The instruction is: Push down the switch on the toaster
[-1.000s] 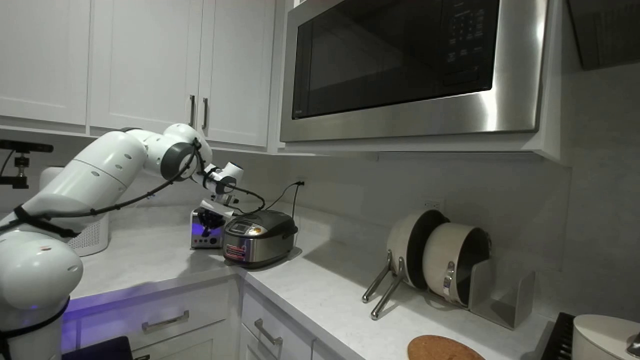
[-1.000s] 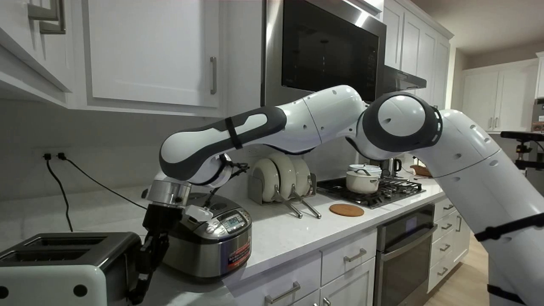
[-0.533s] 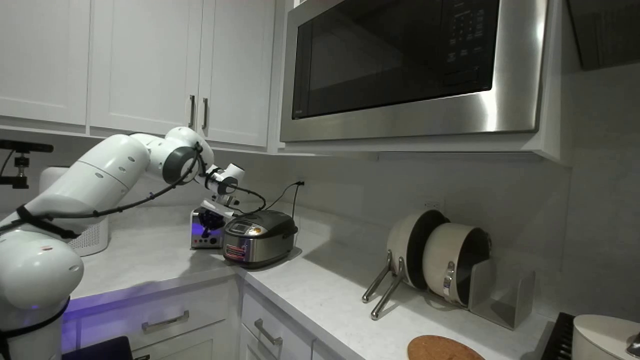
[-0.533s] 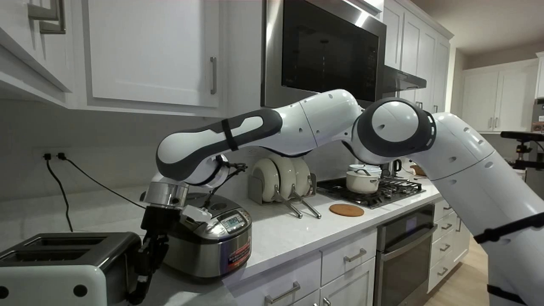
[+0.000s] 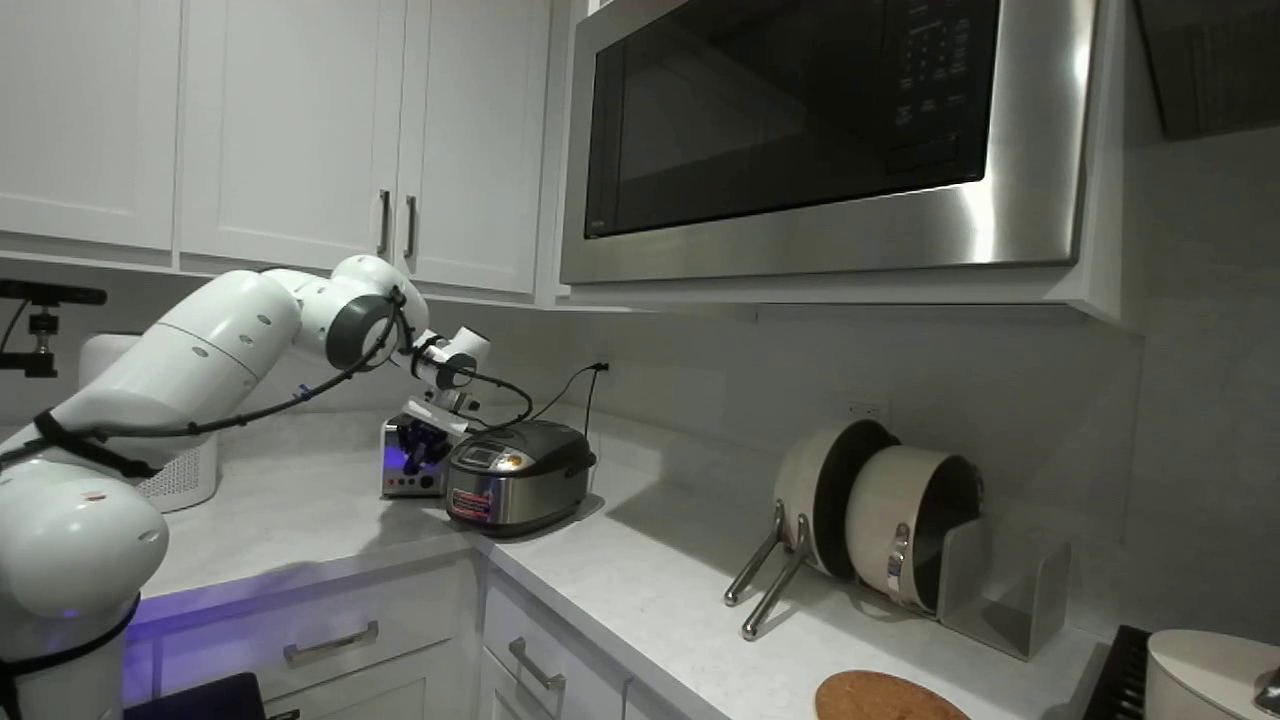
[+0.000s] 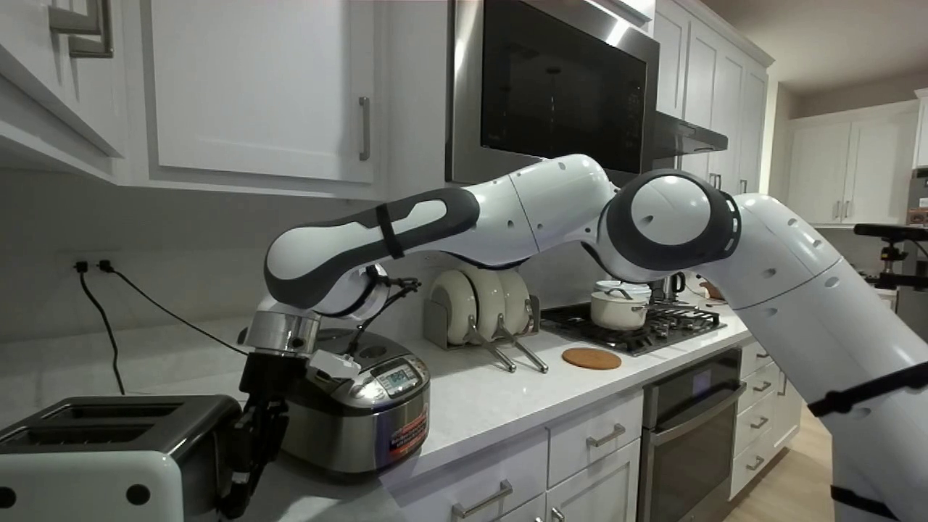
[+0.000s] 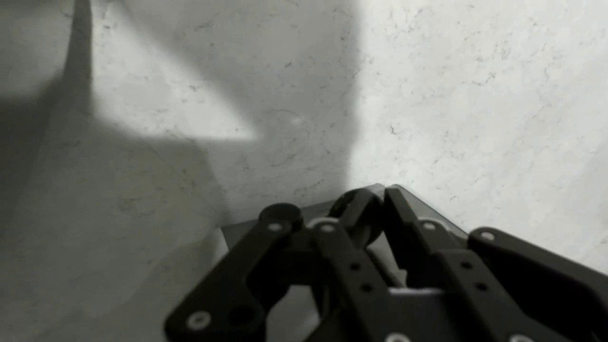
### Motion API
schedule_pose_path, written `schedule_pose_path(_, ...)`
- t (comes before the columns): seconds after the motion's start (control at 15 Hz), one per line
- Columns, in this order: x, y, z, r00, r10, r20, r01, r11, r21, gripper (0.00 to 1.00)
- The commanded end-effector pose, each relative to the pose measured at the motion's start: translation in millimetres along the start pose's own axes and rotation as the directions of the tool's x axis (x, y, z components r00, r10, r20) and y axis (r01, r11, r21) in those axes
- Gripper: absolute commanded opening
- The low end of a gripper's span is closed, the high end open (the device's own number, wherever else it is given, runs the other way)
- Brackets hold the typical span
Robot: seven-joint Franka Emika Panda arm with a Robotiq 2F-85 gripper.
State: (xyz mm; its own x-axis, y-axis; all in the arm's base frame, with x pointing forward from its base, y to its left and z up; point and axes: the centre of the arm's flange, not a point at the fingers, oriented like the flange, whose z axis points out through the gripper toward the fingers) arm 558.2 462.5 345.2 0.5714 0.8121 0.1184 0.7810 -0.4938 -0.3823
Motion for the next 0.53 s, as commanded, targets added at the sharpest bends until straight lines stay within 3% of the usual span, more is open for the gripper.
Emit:
schedule_pose_path(0.0, 8, 9, 28, 0.999, 0.019, 0.027, -0.019, 1.0, -0.021, 0.49)
schedule_pose_path(0.47, 1, 7, 8, 0.997, 0.065, 0.05, -0.06, 0.994, -0.091, 0.99)
